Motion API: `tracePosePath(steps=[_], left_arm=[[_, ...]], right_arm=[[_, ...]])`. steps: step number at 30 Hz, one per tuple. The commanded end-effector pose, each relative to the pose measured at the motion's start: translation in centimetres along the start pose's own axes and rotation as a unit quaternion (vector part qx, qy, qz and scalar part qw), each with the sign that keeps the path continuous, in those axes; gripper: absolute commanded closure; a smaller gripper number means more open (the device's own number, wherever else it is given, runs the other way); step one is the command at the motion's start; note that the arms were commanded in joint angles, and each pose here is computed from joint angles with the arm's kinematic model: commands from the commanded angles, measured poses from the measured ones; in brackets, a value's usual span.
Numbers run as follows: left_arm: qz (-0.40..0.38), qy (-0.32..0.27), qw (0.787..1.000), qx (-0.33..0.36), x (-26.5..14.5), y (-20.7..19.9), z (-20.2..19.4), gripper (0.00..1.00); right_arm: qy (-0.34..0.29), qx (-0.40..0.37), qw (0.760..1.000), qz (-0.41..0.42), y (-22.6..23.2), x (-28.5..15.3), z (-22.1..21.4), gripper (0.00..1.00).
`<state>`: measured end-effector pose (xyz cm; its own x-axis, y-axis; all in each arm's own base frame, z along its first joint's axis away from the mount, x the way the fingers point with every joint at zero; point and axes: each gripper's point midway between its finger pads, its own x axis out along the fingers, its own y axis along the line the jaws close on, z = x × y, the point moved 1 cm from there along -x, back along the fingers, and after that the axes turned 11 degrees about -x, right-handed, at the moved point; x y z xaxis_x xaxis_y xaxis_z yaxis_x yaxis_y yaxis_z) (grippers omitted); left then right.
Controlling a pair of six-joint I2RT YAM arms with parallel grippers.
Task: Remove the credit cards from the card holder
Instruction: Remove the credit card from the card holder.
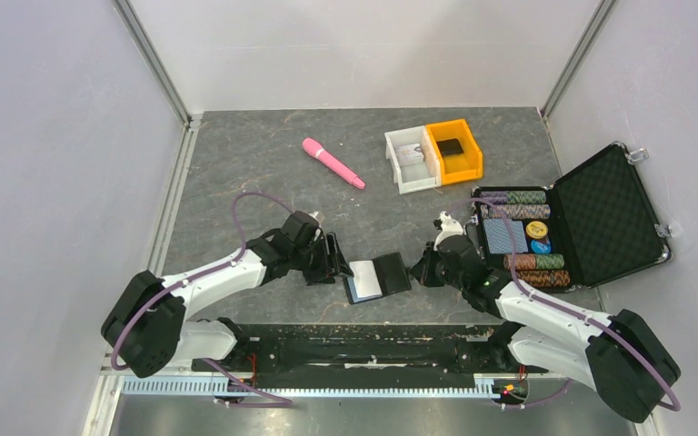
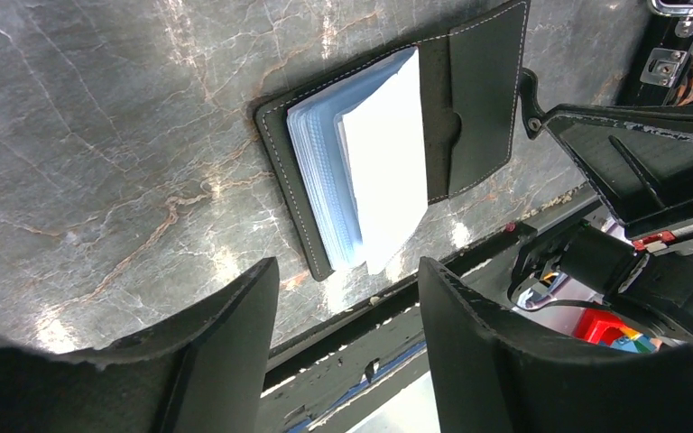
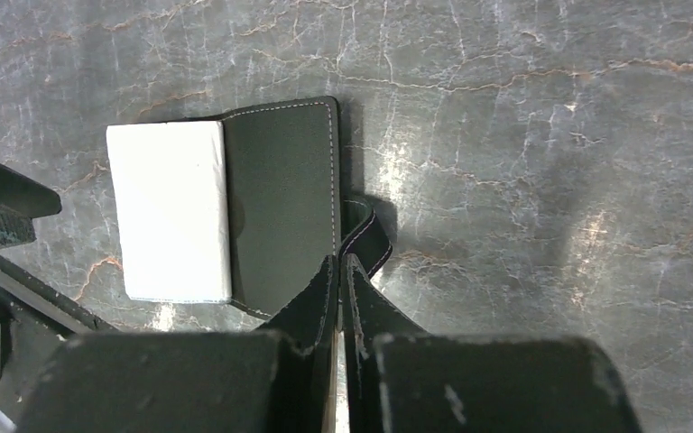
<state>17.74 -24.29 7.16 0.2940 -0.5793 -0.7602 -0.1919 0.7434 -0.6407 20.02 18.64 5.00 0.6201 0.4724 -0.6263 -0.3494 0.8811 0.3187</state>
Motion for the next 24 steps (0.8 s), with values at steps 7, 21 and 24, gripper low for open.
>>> tracePosePath(steps=[7, 21, 24], left_arm=[[0.004, -0.013, 1.000, 0.019, 0.2, 0.3, 0.5, 0.38], [0.064, -0.140, 0.987, 0.042, -3.7, 1.8, 4.0, 0.34], [0.065, -0.180, 0.981, 0.041, -5.4, 2.1, 4.7, 0.33]], right_arm=[[0.011, -0.041, 0.998, -0.055, -1.6, -1.1, 1.3, 0.78], [-0.045, -0.075, 0.996, 0.029, 7.7, -2.7, 8.6, 0.48], [-0.029, -0.090, 0.995, 0.032, 9.4, -1.7, 7.6, 0.40]])
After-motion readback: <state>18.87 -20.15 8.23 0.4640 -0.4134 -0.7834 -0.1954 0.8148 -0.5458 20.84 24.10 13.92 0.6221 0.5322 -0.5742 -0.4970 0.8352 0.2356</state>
